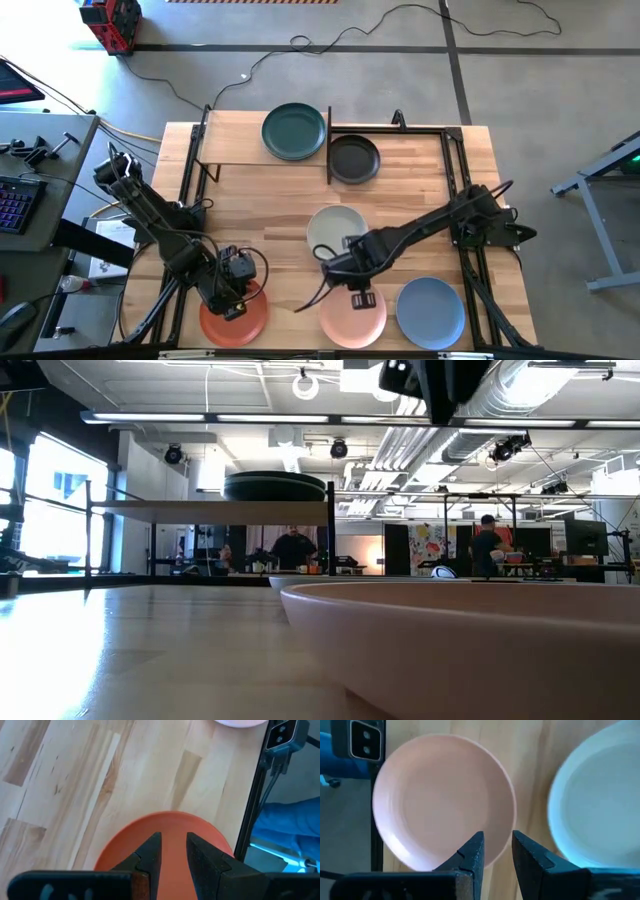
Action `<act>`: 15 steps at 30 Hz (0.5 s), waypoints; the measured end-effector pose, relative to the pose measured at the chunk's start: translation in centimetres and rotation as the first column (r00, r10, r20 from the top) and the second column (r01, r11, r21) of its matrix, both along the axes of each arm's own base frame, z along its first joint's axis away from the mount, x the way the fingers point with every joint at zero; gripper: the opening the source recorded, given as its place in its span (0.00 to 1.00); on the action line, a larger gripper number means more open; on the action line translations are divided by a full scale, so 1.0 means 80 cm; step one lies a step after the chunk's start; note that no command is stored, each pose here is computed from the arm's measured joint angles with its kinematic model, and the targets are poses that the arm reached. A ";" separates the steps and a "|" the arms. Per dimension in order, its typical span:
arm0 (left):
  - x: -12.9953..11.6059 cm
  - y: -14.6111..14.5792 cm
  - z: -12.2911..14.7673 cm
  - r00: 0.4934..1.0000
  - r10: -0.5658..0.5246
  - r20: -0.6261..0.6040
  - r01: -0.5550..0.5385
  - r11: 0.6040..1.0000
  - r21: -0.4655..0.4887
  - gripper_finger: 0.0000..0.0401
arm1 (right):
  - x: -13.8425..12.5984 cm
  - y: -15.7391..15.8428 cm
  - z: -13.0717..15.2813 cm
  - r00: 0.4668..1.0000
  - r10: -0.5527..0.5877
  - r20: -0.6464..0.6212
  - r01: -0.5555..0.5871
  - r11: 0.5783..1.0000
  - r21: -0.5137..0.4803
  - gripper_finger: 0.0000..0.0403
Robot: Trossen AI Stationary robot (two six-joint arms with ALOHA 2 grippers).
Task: Place and stack plates onto a shelf
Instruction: Stack the pink plate on top of the dark green plate on the shelf
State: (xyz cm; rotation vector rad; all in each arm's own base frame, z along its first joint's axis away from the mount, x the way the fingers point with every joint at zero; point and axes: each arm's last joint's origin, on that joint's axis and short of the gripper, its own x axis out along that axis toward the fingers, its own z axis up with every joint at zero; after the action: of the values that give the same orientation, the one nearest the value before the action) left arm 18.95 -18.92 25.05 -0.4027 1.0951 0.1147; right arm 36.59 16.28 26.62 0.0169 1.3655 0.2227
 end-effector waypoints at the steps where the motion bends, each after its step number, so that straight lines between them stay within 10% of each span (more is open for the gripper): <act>1: 0.000 0.000 0.000 1.000 0.000 0.000 0.000 1.000 0.000 0.20 | 0.000 0.001 -0.007 1.000 0.002 -0.003 -0.002 1.000 -0.002 0.19; 15: 0.001 0.001 0.000 1.000 0.013 0.020 -0.013 1.000 0.018 0.20 | -0.015 -0.001 -0.086 0.995 -0.088 -0.046 0.085 0.995 -0.060 0.19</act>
State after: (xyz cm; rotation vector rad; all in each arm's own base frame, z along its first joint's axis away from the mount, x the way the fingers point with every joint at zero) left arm 19.02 -18.84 25.07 -0.3941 1.0715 0.1314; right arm 35.39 16.23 19.77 0.0335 1.4157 0.1102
